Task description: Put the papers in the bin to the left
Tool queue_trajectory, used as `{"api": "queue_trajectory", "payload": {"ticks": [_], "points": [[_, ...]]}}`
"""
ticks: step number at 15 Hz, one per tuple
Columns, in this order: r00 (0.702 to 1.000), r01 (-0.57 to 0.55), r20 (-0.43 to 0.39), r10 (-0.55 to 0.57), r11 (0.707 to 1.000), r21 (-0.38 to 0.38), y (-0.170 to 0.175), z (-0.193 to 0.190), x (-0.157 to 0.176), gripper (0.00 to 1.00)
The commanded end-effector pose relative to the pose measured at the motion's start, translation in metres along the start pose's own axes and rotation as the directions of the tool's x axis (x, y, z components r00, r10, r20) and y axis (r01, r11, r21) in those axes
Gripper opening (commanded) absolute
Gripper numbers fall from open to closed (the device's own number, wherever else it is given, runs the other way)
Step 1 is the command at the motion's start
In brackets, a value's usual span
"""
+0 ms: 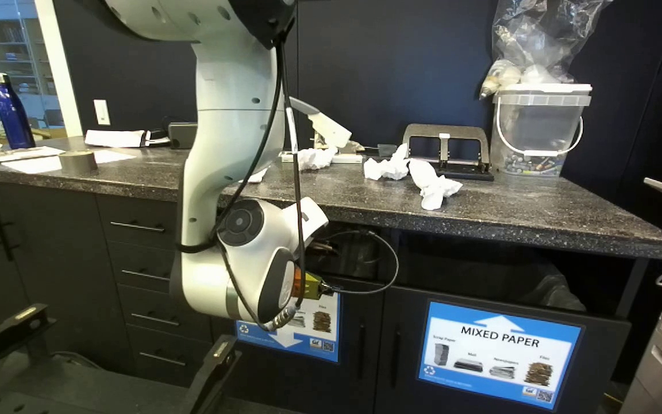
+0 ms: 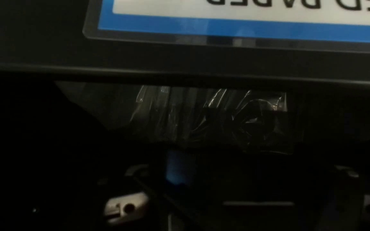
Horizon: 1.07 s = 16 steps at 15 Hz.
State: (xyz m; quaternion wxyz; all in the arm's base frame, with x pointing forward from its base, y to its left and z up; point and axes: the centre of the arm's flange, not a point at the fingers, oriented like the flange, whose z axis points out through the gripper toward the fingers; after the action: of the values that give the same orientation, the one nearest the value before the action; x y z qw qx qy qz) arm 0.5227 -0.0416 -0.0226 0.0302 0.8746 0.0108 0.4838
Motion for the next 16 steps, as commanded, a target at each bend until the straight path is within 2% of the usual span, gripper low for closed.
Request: {"api": "queue_trajectory", "payload": {"ticks": [1,4,6,10,13,16], "points": [[0.995,0.007,0.098,-0.012,0.999,0.051,-0.010,-0.060,0.023,1.00],[0.975,0.020,0.216,-0.043,0.994,0.105,-0.021,-0.088,0.033,1.00],[0.952,0.026,0.301,-0.062,0.992,0.122,-0.027,-0.103,0.050,1.00],[0.877,0.051,0.468,-0.112,0.989,0.141,-0.043,-0.118,0.103,1.00],[0.838,0.077,0.520,-0.162,0.980,0.181,-0.056,-0.114,0.151,1.00],[0.817,0.105,0.540,-0.201,0.973,0.205,-0.071,-0.112,0.216,1.00]]}}
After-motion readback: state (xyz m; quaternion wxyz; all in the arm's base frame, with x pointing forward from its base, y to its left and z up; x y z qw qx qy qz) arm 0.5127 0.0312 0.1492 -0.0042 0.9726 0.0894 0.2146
